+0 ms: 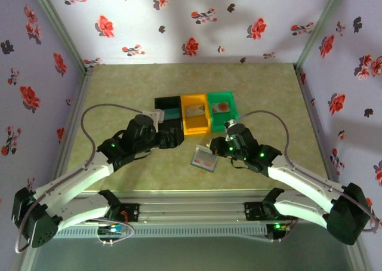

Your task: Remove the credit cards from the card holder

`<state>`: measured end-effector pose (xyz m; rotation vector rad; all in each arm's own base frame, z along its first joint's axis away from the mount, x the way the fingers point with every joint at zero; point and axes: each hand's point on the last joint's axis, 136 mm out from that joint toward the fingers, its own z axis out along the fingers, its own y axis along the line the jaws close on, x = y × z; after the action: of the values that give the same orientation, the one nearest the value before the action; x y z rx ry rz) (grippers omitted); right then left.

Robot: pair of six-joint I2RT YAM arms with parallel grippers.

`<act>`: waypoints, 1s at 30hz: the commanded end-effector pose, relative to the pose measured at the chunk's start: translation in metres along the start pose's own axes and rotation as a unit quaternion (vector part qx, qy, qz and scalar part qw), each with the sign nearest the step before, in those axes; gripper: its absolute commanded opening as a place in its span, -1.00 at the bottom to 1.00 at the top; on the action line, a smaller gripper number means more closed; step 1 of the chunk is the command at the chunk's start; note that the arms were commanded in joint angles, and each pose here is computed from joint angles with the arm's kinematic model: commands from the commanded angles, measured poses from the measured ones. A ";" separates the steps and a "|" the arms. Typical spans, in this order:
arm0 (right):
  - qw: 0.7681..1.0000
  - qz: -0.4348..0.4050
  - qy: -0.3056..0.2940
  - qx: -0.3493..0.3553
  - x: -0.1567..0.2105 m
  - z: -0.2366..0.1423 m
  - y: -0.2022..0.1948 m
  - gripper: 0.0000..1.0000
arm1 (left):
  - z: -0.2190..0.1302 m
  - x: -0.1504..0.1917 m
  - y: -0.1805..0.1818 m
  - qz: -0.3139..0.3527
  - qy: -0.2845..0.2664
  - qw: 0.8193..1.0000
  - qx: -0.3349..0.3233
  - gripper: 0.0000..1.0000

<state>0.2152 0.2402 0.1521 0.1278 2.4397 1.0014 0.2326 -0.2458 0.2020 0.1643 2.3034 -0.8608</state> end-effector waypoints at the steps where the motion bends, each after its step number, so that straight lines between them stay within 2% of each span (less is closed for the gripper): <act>1: 0.998 0.035 -0.038 -0.026 -0.015 -0.004 0.014 -1.00 | 0.002 0.008 -0.006 -0.002 0.008 0.999 0.031 1.00; 6: 0.996 0.044 -0.081 0.019 -0.026 -0.018 -0.005 -1.00 | 0.008 0.022 -0.009 -0.004 0.025 0.998 0.052 0.99; 16: 0.986 0.090 -0.096 0.102 -0.034 -0.025 -0.067 -1.00 | 0.019 0.049 -0.025 0.023 0.070 0.995 0.073 0.99; 24: 0.972 0.150 -0.085 0.162 -0.012 -0.026 -0.119 -1.00 | 0.029 0.068 -0.040 0.049 0.102 0.990 0.082 0.99; 30: 0.964 0.175 -0.087 0.181 0.004 -0.033 -0.143 -1.00 | 0.031 0.071 -0.045 0.049 0.103 0.990 0.089 0.99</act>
<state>0.2170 0.1296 0.0842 0.6802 2.4533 0.6747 0.1790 -0.2969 0.1489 0.4333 2.4362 -0.9927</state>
